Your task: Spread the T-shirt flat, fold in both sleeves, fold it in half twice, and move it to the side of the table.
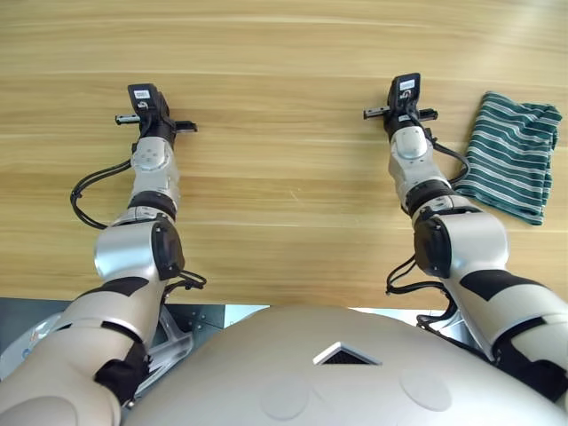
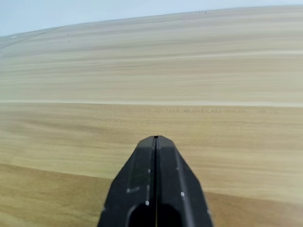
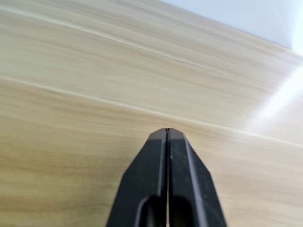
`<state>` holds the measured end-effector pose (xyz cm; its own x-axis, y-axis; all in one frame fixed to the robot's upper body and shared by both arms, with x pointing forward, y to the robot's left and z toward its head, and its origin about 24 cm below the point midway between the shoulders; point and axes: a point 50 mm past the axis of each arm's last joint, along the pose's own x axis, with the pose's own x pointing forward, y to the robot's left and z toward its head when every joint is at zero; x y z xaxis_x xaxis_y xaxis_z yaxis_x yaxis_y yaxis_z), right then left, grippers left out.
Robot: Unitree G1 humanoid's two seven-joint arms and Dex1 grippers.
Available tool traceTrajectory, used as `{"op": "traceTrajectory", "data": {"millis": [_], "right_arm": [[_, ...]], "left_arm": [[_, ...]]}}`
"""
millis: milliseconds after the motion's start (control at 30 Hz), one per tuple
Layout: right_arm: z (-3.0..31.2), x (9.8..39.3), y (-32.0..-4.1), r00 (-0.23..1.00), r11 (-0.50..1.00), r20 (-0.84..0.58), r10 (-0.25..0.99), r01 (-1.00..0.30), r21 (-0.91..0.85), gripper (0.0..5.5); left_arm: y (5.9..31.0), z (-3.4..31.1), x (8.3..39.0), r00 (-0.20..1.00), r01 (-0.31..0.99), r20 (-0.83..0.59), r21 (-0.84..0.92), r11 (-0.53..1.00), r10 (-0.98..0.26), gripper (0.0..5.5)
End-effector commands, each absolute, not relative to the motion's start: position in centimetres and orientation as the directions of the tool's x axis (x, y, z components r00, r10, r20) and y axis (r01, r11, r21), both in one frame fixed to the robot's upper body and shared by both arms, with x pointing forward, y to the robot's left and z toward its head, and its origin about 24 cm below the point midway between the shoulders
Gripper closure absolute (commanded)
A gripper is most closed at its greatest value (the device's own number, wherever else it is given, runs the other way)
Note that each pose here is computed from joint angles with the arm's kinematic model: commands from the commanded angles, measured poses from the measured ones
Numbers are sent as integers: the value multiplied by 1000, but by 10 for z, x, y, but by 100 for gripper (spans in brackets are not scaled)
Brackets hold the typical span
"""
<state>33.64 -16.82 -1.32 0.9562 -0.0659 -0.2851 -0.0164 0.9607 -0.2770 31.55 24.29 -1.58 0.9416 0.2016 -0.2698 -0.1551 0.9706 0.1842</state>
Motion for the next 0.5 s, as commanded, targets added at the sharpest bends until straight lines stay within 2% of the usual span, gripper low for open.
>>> {"op": "traceTrajectory", "data": {"millis": [33,500], "right_arm": [[-30,325,-171,924,918,-368,-102,-55,-392,546],[-29,325,-176,934,828,-338,-118,-95,-552,546]], "left_arm": [[242,-51,288,869,-141,-449,182,973,210,550],[234,-46,297,876,-141,-449,104,984,173,550]]}}
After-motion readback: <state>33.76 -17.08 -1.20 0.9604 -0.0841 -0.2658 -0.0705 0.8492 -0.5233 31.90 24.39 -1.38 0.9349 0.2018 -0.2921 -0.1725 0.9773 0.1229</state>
